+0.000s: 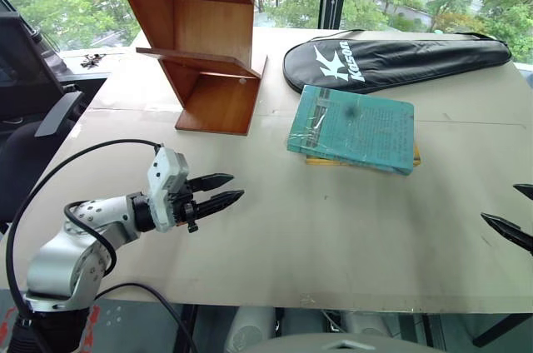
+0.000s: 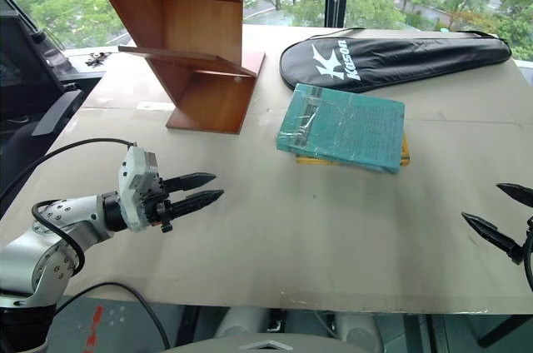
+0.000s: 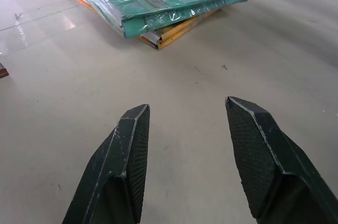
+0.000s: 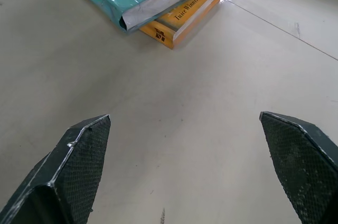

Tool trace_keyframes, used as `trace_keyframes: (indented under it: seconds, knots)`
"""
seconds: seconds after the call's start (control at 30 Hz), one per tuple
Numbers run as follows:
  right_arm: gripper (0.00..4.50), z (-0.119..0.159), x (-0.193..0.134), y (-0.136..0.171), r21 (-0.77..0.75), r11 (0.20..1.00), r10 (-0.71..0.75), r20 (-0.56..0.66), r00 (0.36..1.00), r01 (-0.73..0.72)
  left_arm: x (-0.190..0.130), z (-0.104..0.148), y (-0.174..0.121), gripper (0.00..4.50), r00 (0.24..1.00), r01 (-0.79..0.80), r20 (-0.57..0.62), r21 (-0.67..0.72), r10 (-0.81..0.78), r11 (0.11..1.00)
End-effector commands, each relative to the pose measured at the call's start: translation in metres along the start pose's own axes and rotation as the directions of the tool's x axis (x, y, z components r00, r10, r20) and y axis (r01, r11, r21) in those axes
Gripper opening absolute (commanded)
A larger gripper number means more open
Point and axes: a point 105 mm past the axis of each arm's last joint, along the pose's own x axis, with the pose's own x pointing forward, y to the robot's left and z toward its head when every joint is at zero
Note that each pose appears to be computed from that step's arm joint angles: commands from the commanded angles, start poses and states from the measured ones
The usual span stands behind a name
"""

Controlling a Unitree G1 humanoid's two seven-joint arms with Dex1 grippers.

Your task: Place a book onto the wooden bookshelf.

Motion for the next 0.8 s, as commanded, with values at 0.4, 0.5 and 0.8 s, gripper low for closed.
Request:
trace_keyframes:
  seconds: [0.4,0.5,0.8]
  knots:
    - [4.5,0.06,0.024,0.008,-0.002,0.996,-0.082,0.288,0.954,0.087,0.015,0.061,-0.004,2.32,0.957,0.06,0.273,0.147,-0.099,0.987]
    - [4.5,0.069,0.041,0.007,0.01,0.998,-0.065,0.234,0.97,0.065,0.014,0.068,-0.012,2.32,0.943,0.101,0.299,0.163,-0.147,0.981]
    - [2.77,0.082,0.104,-0.026,-0.006,0.992,-0.123,0.035,0.992,0.124,0.013,0.064,-0.026,2.44,0.947,0.139,0.26,0.188,-0.186,0.972]
